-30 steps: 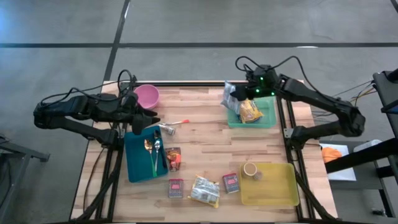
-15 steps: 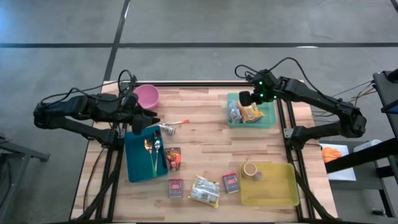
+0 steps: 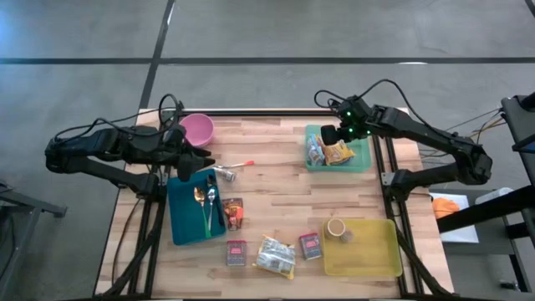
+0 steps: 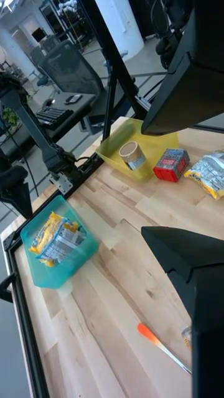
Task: Pick & Place Food Item
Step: Put the yellow noodle pack into the green bin
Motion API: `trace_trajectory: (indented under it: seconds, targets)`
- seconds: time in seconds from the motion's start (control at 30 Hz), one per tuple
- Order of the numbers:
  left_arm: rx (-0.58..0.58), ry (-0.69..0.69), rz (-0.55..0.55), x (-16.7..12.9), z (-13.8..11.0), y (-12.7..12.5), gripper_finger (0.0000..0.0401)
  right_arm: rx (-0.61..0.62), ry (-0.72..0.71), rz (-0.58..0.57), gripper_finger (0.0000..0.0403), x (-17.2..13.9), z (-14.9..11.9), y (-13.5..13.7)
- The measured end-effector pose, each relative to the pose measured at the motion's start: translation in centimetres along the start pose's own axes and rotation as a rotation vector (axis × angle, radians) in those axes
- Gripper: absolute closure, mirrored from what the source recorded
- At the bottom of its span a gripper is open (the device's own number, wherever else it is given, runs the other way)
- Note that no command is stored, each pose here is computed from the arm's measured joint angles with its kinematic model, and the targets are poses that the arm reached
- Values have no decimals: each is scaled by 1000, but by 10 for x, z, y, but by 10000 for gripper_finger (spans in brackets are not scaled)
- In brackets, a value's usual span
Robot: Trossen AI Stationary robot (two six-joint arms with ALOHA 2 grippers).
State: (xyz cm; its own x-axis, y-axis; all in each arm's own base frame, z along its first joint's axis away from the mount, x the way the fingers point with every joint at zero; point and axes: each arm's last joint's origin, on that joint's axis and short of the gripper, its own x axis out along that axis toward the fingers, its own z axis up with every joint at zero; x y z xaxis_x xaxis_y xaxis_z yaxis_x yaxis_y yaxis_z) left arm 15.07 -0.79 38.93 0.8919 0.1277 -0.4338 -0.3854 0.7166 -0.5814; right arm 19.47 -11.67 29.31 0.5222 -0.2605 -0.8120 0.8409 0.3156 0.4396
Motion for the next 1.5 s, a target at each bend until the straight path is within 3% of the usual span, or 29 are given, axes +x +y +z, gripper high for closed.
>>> trace_trajectory:
  seconds: [1.5]
  targets:
    - [23, -1, 3, 0, 0, 0, 143, -40, 7, 48, 200, 0, 1, 3]
